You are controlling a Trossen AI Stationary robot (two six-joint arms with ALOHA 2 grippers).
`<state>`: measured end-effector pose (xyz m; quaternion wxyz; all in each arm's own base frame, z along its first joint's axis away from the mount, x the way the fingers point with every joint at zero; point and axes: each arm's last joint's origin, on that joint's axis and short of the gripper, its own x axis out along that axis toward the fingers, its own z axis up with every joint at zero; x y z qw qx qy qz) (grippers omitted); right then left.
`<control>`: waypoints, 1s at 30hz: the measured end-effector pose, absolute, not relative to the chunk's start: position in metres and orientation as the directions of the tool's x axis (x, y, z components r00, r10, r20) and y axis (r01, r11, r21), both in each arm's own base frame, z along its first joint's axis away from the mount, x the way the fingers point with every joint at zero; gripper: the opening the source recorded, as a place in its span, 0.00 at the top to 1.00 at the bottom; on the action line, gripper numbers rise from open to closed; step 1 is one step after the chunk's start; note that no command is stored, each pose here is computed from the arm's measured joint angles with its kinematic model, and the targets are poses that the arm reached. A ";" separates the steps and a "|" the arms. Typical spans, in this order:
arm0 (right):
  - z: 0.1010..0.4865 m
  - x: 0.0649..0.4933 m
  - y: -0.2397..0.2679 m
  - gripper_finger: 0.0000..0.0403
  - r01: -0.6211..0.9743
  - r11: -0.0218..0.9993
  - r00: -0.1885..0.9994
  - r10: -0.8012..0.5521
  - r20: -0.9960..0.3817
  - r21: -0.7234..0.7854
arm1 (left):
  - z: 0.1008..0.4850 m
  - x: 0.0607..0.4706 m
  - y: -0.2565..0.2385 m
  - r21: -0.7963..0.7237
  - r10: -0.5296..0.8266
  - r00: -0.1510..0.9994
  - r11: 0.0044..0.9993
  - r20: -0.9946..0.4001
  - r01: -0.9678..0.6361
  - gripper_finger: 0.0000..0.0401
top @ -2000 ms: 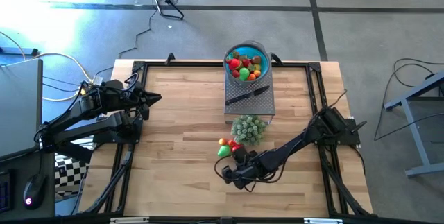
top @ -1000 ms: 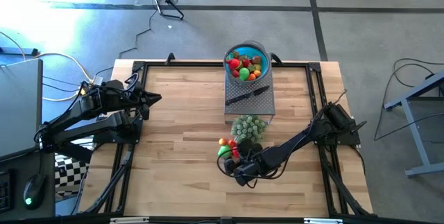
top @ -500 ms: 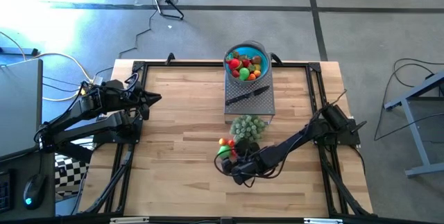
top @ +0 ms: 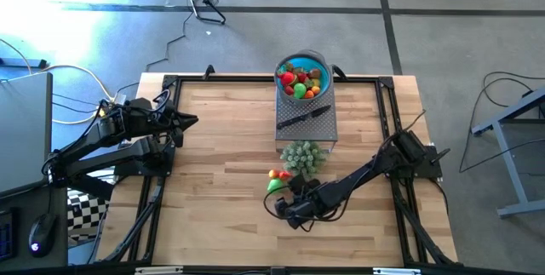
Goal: Pick & Place Fruit
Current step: Put the red apple into the blue strainer bowl
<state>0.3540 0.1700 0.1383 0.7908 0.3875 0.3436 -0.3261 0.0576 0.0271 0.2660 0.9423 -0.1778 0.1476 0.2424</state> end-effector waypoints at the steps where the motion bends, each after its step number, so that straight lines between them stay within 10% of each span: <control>1: 0.138 0.352 0.171 0.08 0.787 0.485 0.542 -0.249 -0.803 0.381 | 0.266 0.058 0.027 -0.264 0.404 0.839 0.819 -0.364 -0.509 0.89; 21: 0.136 0.303 0.197 0.08 0.909 0.136 0.413 -0.426 -0.805 0.395 | 0.266 0.058 0.027 -0.263 0.404 0.838 0.819 -0.366 -0.509 0.89; 30: 0.138 0.310 0.188 0.08 0.894 0.257 0.448 -0.506 -0.737 0.367 | 0.264 0.057 0.027 -0.261 0.401 0.833 0.818 -0.381 -0.513 0.89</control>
